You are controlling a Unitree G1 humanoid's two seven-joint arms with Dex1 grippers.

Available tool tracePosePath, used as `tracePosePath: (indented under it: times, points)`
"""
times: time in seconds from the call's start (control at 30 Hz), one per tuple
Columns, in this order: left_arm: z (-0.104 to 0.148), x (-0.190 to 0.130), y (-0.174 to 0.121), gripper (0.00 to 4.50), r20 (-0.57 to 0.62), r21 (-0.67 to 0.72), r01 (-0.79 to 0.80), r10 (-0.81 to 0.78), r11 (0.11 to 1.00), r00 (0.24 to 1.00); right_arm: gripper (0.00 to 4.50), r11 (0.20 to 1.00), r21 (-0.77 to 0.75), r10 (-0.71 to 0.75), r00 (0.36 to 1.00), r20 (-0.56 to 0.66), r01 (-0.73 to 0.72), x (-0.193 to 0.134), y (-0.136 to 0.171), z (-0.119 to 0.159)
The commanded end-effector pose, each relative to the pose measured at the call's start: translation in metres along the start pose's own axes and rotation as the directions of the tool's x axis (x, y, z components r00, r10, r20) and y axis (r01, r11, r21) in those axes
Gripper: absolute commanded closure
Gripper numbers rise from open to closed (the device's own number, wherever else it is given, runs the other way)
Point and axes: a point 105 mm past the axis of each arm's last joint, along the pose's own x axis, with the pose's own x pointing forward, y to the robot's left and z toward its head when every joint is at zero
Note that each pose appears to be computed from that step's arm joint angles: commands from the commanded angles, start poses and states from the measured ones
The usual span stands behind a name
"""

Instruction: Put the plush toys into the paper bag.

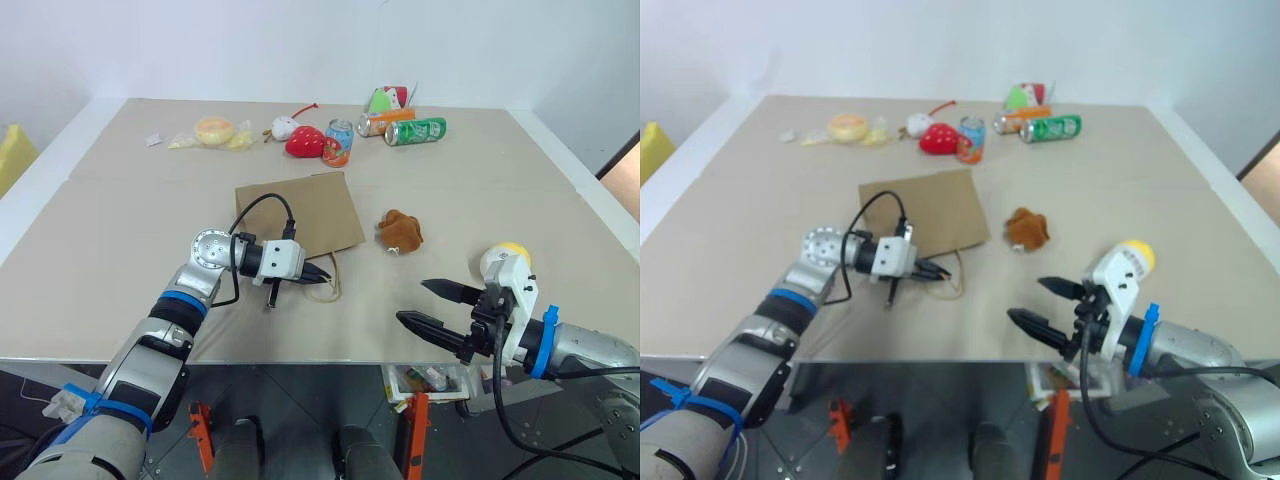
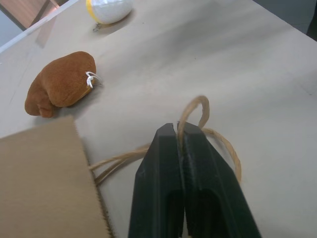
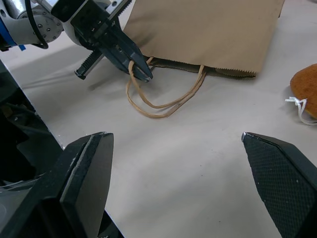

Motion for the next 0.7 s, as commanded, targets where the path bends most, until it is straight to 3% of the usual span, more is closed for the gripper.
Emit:
tracePosePath:
  times: [0.03,0.27,0.63,0.67,0.7]
  points:
    - [0.022,-0.007,0.029,4.44,0.072,-0.027,-0.090,0.091,0.996,0.993,0.00,1.000,-0.023,0.001,1.000,0.018,-0.001,-0.001,0.000,0.005]
    - [0.070,-0.015,0.063,4.44,0.263,-0.262,-0.126,0.197,0.957,0.945,0.00,0.998,-0.032,0.053,0.998,0.030,-0.052,0.011,0.006,0.008]
    - [0.090,-0.011,0.051,4.44,0.309,-0.372,-0.044,0.168,0.927,0.936,0.00,0.991,-0.137,0.029,0.985,0.170,-0.005,0.073,-0.010,0.040]
    - [0.091,-0.011,0.051,4.50,0.311,-0.378,-0.045,0.173,0.925,0.935,0.62,0.990,-0.138,0.031,0.984,0.178,-0.006,0.076,-0.010,0.042]
    - [0.091,-0.011,0.052,4.50,0.313,-0.390,-0.052,0.186,0.919,0.931,0.90,0.990,-0.141,0.034,0.983,0.178,-0.009,0.079,-0.010,0.042]
